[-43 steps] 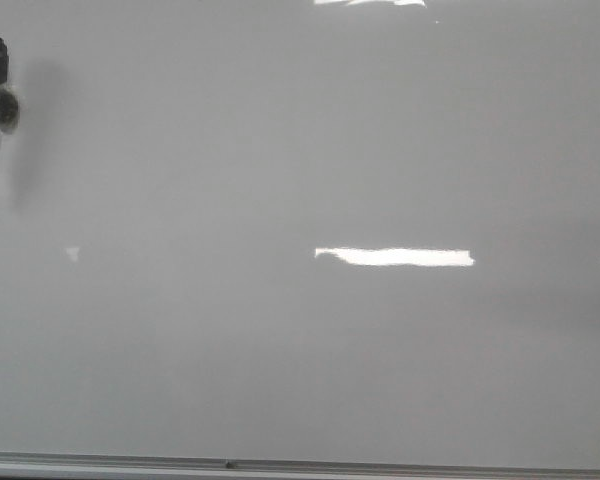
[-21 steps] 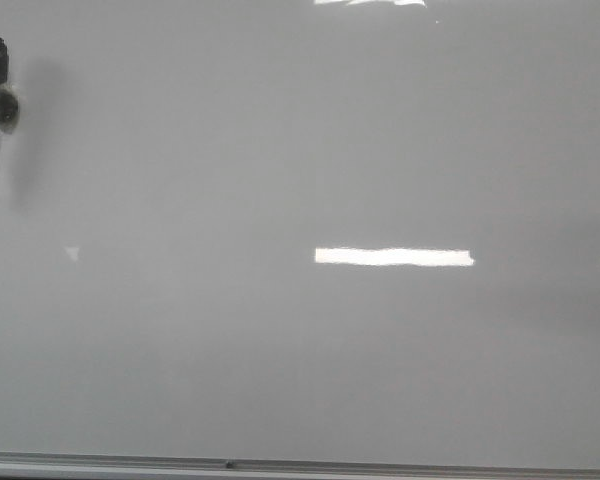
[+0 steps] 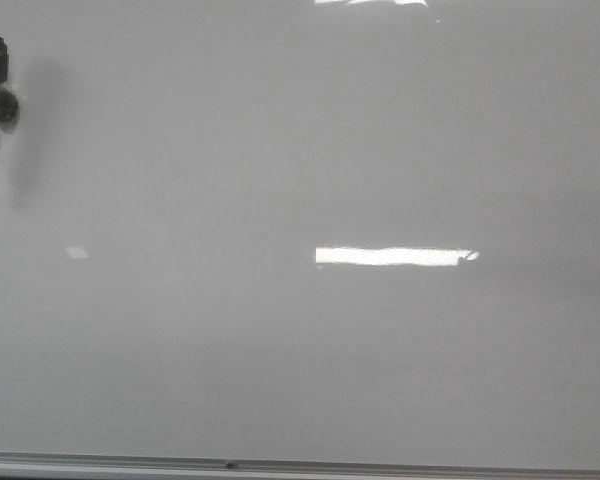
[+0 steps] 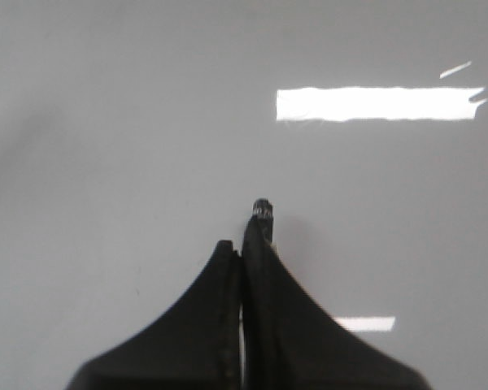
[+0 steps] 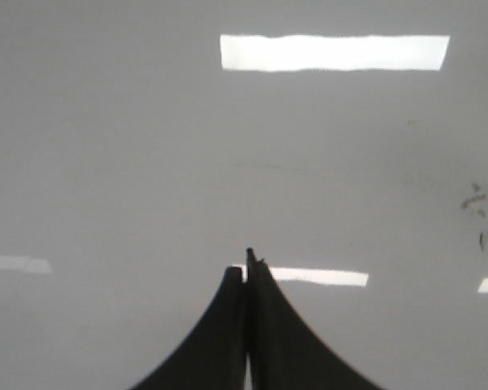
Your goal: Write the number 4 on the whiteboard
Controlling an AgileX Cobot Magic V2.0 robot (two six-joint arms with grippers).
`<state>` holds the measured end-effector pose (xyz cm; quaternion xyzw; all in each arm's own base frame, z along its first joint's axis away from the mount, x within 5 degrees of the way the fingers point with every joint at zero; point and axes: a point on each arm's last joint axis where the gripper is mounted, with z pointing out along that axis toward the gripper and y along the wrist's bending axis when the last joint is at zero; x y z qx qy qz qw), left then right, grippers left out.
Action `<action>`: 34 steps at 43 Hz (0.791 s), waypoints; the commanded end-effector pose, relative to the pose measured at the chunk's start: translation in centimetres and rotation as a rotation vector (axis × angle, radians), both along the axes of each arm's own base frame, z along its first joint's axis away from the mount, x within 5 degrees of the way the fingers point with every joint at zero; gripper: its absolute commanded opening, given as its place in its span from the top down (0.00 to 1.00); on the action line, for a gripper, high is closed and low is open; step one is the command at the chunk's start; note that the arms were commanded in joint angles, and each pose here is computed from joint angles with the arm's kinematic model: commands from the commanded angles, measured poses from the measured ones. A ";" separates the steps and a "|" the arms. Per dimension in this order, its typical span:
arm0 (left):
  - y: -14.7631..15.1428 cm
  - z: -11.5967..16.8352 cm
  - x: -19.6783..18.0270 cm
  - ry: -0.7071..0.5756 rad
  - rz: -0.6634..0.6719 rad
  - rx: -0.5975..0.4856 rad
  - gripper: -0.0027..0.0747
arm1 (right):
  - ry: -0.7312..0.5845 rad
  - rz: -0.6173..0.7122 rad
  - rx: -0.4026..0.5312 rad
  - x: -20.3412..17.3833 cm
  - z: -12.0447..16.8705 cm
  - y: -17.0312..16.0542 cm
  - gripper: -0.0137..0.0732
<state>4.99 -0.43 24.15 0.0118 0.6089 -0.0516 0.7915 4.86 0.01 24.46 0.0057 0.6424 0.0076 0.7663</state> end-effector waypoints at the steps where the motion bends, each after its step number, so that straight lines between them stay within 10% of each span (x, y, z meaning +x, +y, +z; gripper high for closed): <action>1: 0.1 4.2 -1.5 -0.182 -0.006 -0.032 0.99 | -0.129 0.000 0.001 -1.4 3.9 0.0 0.92; 19: 0.2 13.7 -2.0 -0.115 -0.006 -0.026 0.99 | 0.072 0.014 -0.012 -0.2 12.3 0.1 0.92; 34: -0.2 14.6 2.7 0.232 -0.003 0.002 0.99 | 0.381 0.026 -0.014 5.2 15.1 0.2 0.92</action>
